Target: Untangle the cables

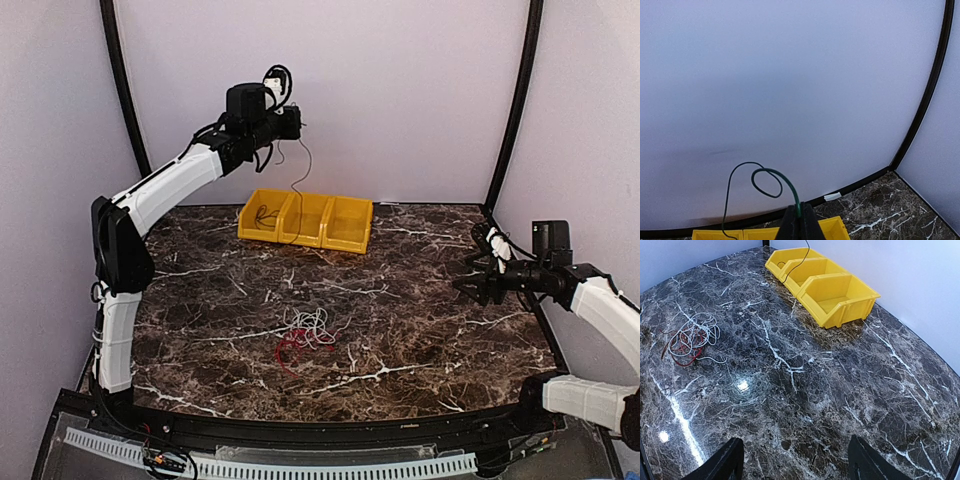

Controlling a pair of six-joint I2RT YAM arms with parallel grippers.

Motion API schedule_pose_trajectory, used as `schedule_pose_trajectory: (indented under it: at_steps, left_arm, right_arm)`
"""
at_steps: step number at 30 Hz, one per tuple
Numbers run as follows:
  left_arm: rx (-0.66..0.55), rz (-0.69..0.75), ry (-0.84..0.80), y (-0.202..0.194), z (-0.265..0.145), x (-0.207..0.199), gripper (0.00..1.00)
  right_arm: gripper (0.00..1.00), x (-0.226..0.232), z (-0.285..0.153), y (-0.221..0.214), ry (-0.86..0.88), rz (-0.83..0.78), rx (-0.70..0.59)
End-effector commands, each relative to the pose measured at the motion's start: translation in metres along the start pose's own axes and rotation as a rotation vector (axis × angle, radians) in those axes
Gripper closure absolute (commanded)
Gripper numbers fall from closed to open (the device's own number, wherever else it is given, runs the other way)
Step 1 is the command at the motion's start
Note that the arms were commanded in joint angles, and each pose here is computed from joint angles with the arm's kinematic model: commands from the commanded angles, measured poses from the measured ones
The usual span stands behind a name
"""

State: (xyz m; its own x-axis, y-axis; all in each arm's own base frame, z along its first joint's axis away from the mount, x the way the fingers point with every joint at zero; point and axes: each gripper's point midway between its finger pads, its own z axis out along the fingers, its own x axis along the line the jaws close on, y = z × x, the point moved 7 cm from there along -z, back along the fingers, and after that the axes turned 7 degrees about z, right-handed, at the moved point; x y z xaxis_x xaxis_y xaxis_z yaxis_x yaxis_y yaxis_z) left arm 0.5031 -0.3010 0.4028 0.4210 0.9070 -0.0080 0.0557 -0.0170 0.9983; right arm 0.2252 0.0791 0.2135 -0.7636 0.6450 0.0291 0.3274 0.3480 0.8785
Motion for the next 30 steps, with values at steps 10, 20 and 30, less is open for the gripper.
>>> schedule_pose_trajectory:
  at_steps: [10, 20, 30]
  left_arm:
    - [0.208, -0.028, -0.169, -0.034, -0.05, -0.045, 1.0]
    - [0.206, 0.013, -0.16, -0.031, -0.107, -0.066, 1.0]
    - [0.052, 0.089, -0.075, 0.023, -0.107, -0.058, 1.0]
  right_arm:
    - [0.27, 0.0, 0.0, -0.001, 0.001, -0.021, -0.008]
    - [0.27, 0.0, 0.001, -0.001, 0.004, -0.019, -0.005]
    - [0.27, -0.001, 0.001, -0.002, -0.003, -0.021, -0.004]
